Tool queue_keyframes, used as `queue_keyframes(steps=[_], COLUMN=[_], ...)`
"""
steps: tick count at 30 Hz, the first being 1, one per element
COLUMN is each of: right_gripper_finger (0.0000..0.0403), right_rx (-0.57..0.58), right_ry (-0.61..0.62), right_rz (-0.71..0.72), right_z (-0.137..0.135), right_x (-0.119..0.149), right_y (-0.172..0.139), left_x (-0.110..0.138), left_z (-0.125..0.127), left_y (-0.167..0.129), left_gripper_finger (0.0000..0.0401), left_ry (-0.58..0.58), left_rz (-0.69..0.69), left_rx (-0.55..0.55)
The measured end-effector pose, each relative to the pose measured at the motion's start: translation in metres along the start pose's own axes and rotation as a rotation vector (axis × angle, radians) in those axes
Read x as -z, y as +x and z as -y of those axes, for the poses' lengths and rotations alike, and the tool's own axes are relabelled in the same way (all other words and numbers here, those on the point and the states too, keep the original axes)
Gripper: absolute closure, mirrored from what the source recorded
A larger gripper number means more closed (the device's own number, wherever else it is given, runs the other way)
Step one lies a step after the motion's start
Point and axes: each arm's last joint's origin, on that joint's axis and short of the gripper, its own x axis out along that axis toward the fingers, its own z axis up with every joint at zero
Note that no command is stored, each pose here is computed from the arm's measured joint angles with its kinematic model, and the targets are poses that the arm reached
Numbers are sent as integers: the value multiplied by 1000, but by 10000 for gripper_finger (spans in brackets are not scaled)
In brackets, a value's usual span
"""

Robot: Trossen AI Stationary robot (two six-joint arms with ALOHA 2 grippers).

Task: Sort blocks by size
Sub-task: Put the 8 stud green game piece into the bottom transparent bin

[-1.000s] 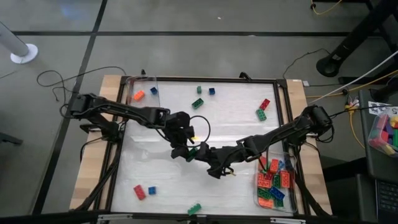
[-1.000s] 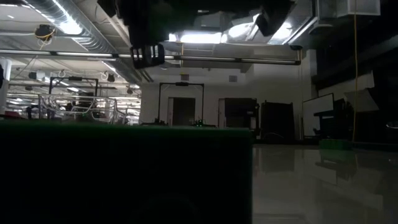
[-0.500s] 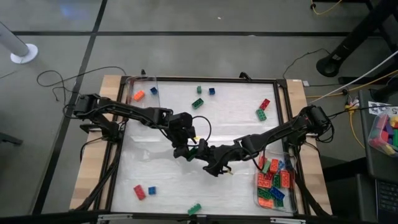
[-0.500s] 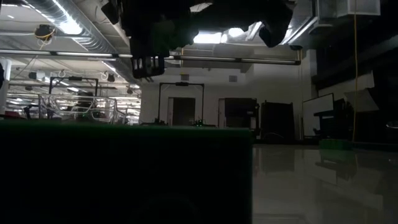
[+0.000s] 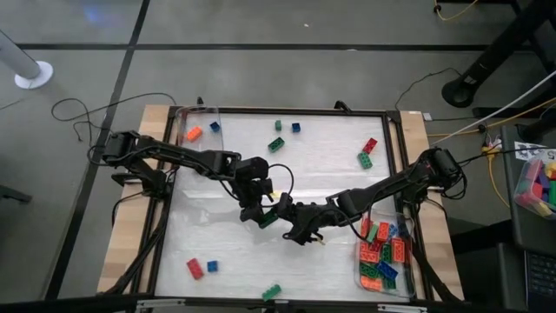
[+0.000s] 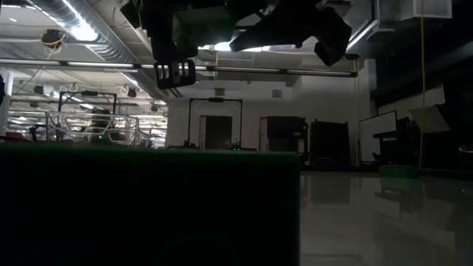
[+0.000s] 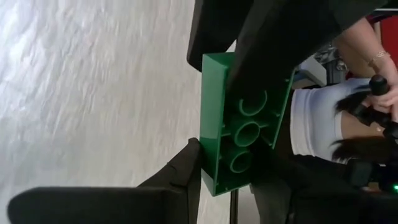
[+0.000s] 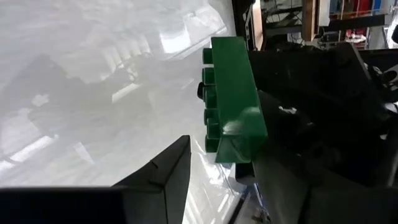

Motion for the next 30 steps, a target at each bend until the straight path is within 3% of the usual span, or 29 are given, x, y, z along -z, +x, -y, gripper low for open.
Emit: queue_keyframes(steps=[11, 19, 30], right_gripper_finger=[238, 310, 291], right_rx=[-20, -32, -107], right_ry=[41, 76, 227], right_rz=[69, 67, 11], right_z=[1, -1, -9], right_x=[1, 0, 5], right_y=[4, 5, 4], left_x=[-4, -3, -2], left_z=[3, 3, -6], left_y=[0, 1, -3], left_gripper_finger=[292, 273, 222], left_ry=[71, 143, 174], left_rz=[44, 58, 43], left_rx=[12, -29, -114])
